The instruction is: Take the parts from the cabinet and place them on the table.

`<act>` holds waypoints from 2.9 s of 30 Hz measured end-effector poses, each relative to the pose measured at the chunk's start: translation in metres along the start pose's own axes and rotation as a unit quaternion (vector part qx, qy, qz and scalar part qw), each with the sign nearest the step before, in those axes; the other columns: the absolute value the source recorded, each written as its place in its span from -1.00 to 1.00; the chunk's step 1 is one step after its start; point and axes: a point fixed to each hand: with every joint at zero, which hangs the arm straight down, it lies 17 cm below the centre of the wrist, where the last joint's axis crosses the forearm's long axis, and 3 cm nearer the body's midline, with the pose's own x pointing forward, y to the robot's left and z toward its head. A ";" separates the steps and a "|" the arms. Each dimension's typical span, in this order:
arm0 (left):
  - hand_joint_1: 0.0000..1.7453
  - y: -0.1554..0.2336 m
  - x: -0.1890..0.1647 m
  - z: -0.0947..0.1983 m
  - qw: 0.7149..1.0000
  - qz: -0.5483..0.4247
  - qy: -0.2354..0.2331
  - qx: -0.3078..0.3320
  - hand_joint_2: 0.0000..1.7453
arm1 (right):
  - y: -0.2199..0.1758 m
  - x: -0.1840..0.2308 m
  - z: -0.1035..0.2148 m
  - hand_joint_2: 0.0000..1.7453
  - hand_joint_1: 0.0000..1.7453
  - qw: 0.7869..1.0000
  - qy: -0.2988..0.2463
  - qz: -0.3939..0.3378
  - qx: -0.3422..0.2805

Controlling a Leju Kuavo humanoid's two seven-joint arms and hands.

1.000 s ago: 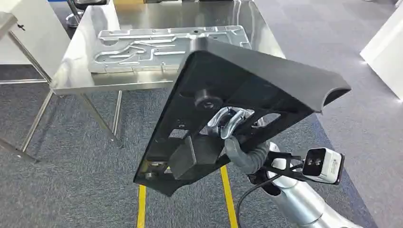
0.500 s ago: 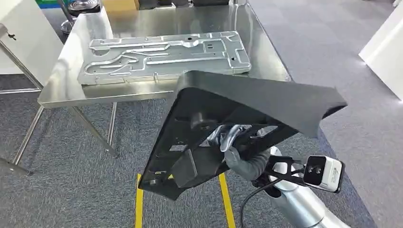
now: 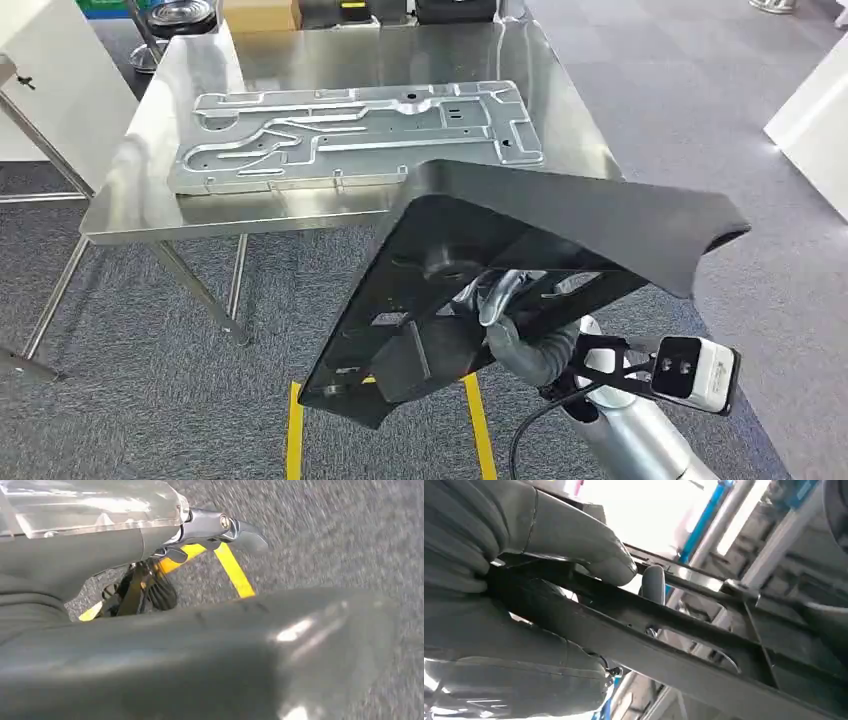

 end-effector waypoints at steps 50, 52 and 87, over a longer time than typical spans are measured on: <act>-1.00 -0.002 0.015 -0.005 1.000 -0.004 -0.010 -0.006 -1.00 | -0.035 0.013 -0.018 1.00 1.00 0.999 0.002 0.037 -0.010; -1.00 -0.002 0.016 -0.005 1.000 -0.003 -0.012 -0.006 -1.00 | -0.034 0.017 -0.014 1.00 1.00 0.999 0.002 0.039 -0.004; -1.00 -0.015 0.023 -0.005 0.999 0.003 -0.022 -0.030 -1.00 | 0.009 0.065 -0.015 1.00 1.00 0.987 -0.068 0.145 -0.002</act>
